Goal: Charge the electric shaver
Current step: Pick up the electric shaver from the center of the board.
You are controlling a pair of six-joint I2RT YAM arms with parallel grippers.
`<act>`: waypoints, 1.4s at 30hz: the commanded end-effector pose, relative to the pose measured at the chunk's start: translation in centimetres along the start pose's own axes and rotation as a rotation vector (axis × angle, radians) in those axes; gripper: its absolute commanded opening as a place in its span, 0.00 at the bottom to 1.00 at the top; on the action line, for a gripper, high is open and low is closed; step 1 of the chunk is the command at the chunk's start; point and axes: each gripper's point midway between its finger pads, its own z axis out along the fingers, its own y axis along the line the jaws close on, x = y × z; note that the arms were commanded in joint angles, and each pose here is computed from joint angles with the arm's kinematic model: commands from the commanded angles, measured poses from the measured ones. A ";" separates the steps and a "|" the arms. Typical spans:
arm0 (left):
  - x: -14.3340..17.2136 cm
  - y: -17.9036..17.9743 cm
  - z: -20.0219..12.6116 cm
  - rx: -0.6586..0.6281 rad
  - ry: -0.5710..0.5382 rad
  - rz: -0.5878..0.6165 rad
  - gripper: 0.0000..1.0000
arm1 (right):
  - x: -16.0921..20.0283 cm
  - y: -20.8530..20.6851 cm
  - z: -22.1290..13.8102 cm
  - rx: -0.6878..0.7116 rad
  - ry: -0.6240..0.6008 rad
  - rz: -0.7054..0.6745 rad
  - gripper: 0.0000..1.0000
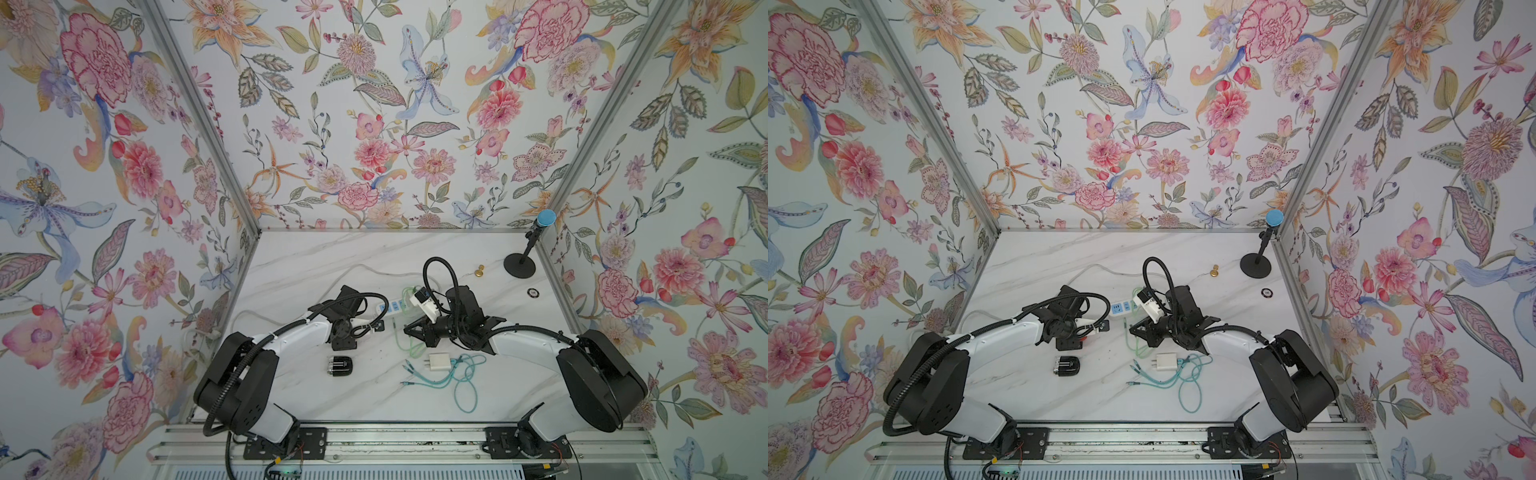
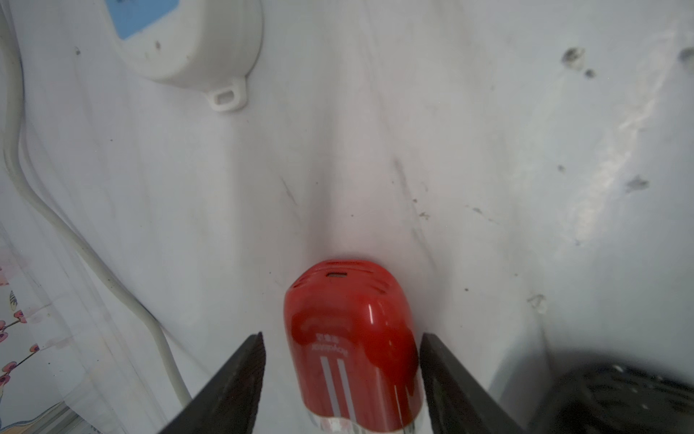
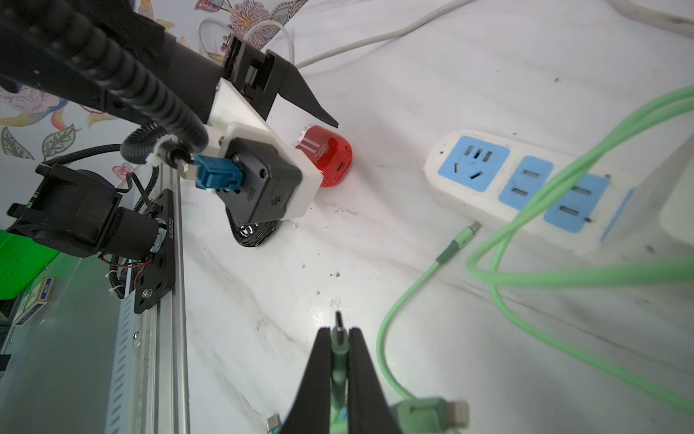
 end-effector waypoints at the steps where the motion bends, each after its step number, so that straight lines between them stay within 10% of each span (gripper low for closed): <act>1: -0.7 0.1 -0.3 0.045 -0.028 0.001 0.67 | -1.0 0.0 -0.1 -0.016 -0.022 0.000 0.00; 42: 0.8 2.2 1.1 0.145 -0.039 -0.598 0.73 | -0.7 -0.6 0.1 -0.045 0.015 0.069 0.01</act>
